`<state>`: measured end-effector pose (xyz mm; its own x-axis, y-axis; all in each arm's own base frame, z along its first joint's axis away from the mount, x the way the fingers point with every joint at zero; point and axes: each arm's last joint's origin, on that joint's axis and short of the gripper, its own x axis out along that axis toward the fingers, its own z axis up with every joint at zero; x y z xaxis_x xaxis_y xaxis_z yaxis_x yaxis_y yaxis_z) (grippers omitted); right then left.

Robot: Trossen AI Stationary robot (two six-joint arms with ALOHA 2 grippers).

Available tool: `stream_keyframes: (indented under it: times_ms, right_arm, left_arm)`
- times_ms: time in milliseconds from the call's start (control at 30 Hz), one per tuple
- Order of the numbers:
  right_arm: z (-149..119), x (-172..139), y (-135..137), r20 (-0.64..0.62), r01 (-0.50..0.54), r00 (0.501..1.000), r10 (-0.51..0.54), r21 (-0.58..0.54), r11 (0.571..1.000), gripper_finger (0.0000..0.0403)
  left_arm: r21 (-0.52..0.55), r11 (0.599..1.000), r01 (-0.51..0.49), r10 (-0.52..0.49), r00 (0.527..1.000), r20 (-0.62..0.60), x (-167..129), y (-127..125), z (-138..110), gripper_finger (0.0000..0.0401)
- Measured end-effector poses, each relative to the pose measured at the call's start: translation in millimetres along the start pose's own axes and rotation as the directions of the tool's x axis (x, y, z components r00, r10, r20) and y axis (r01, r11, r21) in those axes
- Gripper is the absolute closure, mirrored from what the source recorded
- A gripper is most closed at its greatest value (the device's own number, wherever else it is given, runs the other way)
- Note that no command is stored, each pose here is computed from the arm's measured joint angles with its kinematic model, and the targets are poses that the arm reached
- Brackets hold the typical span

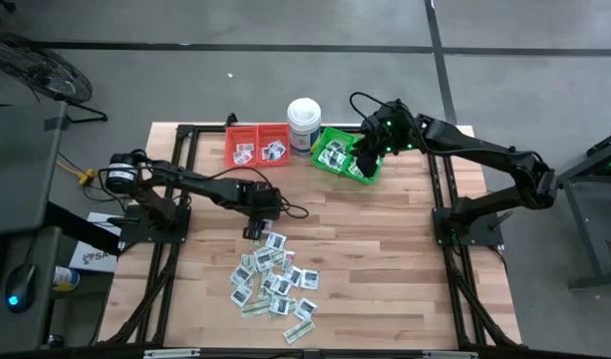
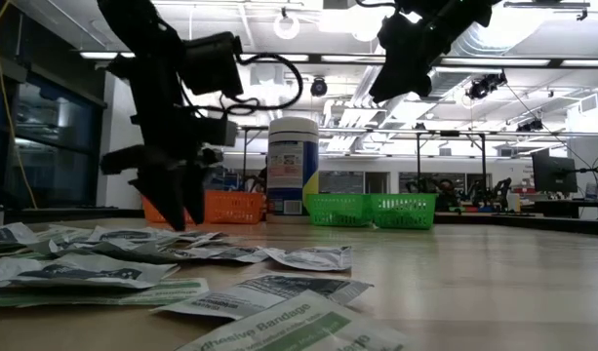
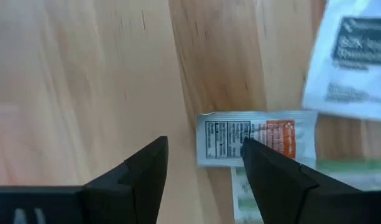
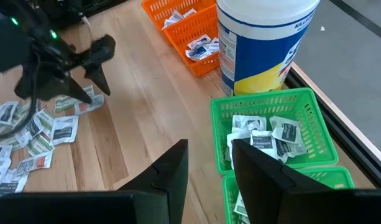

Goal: Pick & Place First Aid Supplies
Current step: Put the orange ointment pack into the left orange bin

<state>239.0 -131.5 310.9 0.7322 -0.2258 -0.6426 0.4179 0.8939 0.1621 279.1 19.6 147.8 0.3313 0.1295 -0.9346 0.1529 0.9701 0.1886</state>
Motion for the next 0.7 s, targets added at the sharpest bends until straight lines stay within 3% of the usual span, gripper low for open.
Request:
stream_keyframes:
  times_ms: [367, 700]
  right_arm:
    - [0.0, 0.0, -0.1, 0.000, 0.002, 1.000, -0.002, -0.003, 1.000, 0.0284]
    - [-0.1, 0.0, 0.1, -0.001, -0.005, 1.000, 0.005, 0.001, 1.000, 0.0284]
  left_arm:
    - [-0.013, 0.996, 0.084, -0.085, 0.996, -0.039, 27.9, -4.7, 1.1, 0.0202]
    - [-0.011, 0.992, 0.123, -0.123, 0.991, -0.045, 29.6, -6.5, -0.2, 0.0303]
